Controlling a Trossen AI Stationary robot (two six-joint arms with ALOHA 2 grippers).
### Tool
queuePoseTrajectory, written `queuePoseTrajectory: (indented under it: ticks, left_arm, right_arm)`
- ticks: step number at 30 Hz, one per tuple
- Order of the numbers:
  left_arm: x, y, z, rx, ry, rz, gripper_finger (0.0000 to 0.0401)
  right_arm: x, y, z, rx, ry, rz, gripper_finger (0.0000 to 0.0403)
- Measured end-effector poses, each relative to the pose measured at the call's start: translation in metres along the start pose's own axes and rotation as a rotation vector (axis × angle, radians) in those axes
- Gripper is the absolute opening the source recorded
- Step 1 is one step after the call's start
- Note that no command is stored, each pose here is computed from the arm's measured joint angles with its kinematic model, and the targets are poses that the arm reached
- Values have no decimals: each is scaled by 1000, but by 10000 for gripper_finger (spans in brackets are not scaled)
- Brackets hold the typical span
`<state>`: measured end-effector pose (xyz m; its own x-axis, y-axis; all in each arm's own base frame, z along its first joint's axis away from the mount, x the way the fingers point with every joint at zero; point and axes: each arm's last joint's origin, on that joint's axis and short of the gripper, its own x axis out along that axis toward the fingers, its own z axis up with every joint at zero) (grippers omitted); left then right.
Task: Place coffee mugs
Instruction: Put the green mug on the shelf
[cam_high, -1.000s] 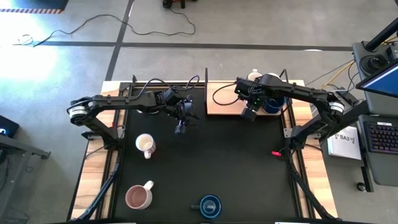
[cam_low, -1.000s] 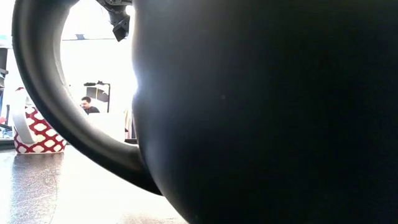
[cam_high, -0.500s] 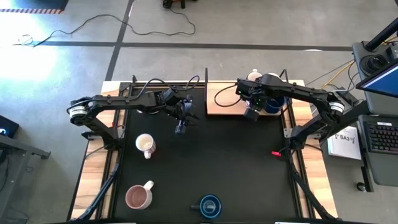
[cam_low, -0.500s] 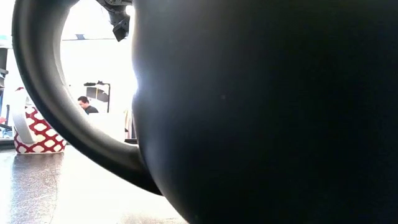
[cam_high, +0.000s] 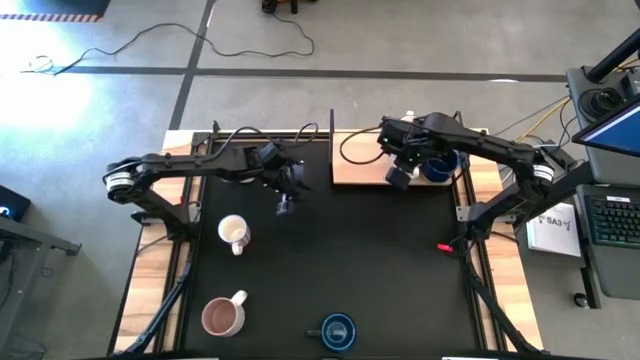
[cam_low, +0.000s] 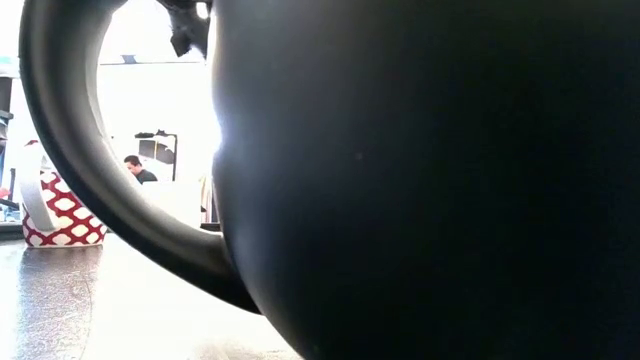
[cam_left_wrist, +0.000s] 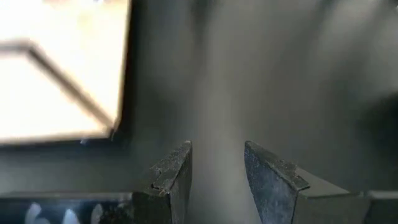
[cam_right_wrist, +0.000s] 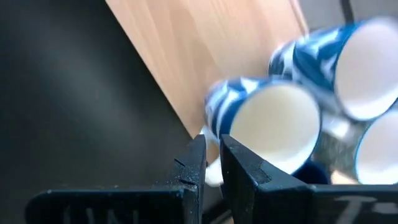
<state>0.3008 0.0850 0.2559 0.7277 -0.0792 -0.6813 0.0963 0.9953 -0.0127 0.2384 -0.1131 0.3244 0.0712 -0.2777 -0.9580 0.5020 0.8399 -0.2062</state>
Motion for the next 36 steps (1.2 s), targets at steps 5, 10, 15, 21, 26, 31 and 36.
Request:
queuePoseTrajectory:
  ticks: [5, 10, 15, 21, 26, 31, 36]
  left_arm:
    - [-17, -1, -15, -89, 195, 155, 128]
    - [-35, -1, -37, -226, 425, 262, 128]
    - [-55, 10, -50, -316, 518, 376, 128]
    - [-69, 40, -68, -477, 587, 503, 128]
    - [-74, 59, -80, -545, 621, 567, 128]
    - [-71, 68, -87, -572, 659, 566, 128]
    - [-61, 73, -90, -549, 684, 546, 128]
  right_arm:
    - [-11, 13, 7, -32, -96, 40, 38]
    - [-13, 26, 5, -80, -96, 108, 38]
    - [-14, 33, 4, -101, -100, 111, 38]
    - [-14, 32, 4, -69, -96, 105, 38]
    - [-14, 32, 4, -69, -95, 105, 38]
    - [-14, 32, 4, -65, -93, 109, 38]
    - [-14, 32, 4, -65, -92, 109, 38]
